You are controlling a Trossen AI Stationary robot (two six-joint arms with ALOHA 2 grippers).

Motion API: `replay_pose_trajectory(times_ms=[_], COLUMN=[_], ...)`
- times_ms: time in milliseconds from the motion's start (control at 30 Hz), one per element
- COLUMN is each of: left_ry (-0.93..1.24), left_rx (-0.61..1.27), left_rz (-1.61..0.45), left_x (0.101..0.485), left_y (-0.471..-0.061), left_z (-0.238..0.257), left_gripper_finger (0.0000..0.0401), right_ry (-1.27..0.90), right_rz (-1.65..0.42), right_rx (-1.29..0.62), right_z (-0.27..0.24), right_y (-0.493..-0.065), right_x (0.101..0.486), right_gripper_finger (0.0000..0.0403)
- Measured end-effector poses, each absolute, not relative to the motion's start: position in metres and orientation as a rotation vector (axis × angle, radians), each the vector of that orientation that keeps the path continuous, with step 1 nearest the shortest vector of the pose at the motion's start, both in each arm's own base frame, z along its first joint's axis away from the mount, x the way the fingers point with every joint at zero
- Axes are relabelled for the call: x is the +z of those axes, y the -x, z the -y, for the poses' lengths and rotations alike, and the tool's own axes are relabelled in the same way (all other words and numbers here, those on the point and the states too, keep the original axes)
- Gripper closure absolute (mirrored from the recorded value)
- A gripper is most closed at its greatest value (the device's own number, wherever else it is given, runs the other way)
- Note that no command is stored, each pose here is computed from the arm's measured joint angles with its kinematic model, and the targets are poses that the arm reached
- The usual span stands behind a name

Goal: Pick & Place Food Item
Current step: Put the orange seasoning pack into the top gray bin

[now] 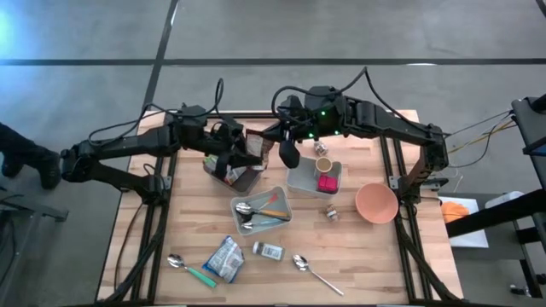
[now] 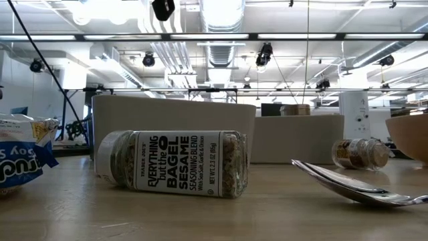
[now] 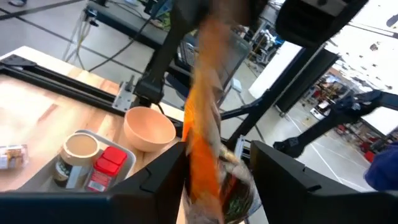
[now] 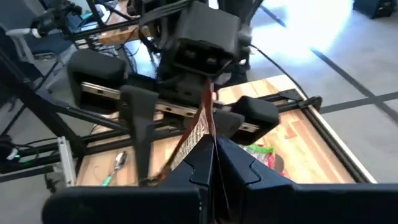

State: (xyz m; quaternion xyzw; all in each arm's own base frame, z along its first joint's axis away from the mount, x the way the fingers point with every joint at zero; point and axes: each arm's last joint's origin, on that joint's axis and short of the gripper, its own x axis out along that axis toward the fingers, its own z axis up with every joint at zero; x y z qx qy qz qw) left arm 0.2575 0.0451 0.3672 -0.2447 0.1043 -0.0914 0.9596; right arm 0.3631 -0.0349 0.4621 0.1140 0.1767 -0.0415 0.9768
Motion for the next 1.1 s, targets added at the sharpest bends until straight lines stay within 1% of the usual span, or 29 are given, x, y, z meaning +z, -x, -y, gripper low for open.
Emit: replay_pose_trajectory(times_ms=[67,133,167,267,300,400,667,800,933,1033,1100], left_ry=[0.495,0.485,0.483,0.481,0.491,0.51,0.547,0.514,0.463,0.423,0.411], left_rx=[-0.176,-0.159,-0.146,-0.139,-0.138,-0.133,-0.042,-0.023,-0.001,0.007,0.007], left_rz=[-0.208,-0.199,-0.195,-0.188,-0.189,-0.189,-0.253,-0.274,-0.317,-0.346,-0.365], left_x=[0.367,0.369,0.369,0.372,0.372,0.372,0.368,0.375,0.381,0.385,0.385], left_y=[-0.258,-0.258,-0.258,-0.258,-0.257,-0.257,-0.255,-0.253,-0.249,-0.246,-0.245], left_z=[-0.045,-0.046,-0.046,-0.046,-0.047,-0.047,-0.049,-0.049,-0.048,-0.048,-0.048], left_gripper_finger=[0.0235,0.0264,0.0285,0.0372,0.0384,0.0394,0.0398,0.0399,0.0399,0.04,0.04], right_ry=[-0.241,-0.259,-0.265,-0.267,-0.267,-0.263,-0.23,-0.194,-0.182,-0.162,-0.133], right_rz=[-0.36,-0.376,-0.389,-0.421,-0.424,-0.423,-0.405,-0.375,-0.401,-0.424,-0.431], right_rx=[-0.079,-0.068,-0.067,-0.061,-0.06,-0.057,-0.046,-0.036,-0.024,0.015,0.05], right_z=[0.035,0.034,0.034,0.033,0.033,0.033,0.033,0.032,0.032,0.034,0.034], right_y=[-0.363,-0.365,-0.366,-0.373,-0.374,-0.377,-0.376,-0.375,-0.374,-0.371,-0.37], right_x=[0.461,0.459,0.456,0.448,0.447,0.446,0.45,0.454,0.452,0.451,0.451], right_gripper_finger=[0.0395,0.0395,0.0395,0.0395,0.0395,0.0395,0.0395,0.0394,0.0394,0.0379,0.0352])
